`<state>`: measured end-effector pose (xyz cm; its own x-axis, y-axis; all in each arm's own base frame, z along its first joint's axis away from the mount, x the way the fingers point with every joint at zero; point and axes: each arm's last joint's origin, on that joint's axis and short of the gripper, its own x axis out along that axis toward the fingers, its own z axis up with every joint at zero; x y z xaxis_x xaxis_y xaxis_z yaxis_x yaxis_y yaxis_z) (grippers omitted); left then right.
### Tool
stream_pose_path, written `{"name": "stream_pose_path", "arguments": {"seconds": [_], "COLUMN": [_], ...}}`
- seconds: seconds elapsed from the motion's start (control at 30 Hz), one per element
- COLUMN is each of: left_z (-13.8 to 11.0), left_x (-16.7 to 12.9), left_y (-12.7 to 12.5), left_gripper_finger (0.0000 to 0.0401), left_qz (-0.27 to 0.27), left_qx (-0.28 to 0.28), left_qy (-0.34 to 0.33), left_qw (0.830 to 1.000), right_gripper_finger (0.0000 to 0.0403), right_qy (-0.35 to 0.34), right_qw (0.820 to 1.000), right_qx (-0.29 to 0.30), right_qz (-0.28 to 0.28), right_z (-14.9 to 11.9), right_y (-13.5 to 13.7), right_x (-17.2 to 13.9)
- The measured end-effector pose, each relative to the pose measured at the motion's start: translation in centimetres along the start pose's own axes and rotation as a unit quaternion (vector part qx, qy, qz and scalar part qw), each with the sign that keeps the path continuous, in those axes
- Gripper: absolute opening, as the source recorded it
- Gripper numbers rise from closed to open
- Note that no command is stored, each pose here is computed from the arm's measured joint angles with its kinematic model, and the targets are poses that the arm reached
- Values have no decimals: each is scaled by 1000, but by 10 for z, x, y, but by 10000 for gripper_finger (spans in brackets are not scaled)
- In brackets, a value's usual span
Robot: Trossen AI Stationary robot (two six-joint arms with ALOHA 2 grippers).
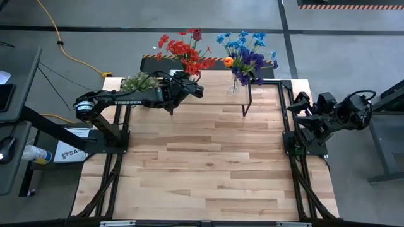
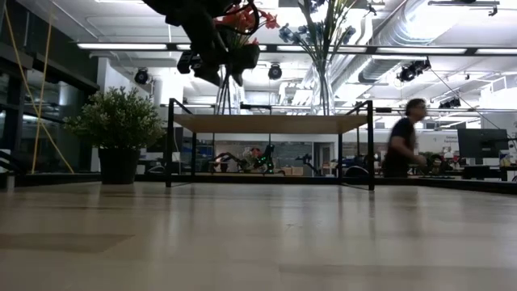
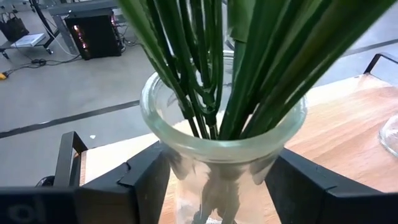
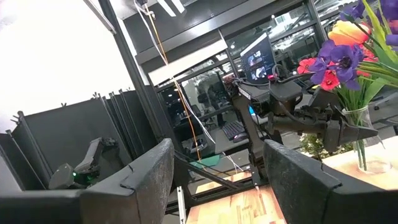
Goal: Pick and place flowers into a vace then onto a shelf
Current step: Put the transparent vase with flowers on the shelf, then return to Home Position
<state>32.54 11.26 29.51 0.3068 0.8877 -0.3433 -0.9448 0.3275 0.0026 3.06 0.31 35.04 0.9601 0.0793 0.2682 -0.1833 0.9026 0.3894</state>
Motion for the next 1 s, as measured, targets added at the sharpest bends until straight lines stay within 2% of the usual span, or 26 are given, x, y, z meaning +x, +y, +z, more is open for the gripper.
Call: {"name": "stream_pose_path", "arguments": {"seconds": [0.23,0.43,0.73,1.0], "left_z": [0,-1,-5,2], "left_x": [0,-4,-18,-33], "left_y": [0,-3,-12,-8], "left_gripper_finger": [324,351,355,356], "left_qz": [0,-7,2,9], "left_qx": [-7,-5,22,25], "left_qy": [0,0,-17,-35], "left_qw": [1000,1000,1000,999], "right_gripper_finger": [236,236,236,236], "right_qy": [0,0,0,0], "right_qw": [1000,1000,1000,1000], "right_qx": [0,0,0,0], "right_qz": [0,0,0,1], "right_z": [0,0,0,0], "right_y": [0,0,0,0], "right_x": [0,0,0,0]}}
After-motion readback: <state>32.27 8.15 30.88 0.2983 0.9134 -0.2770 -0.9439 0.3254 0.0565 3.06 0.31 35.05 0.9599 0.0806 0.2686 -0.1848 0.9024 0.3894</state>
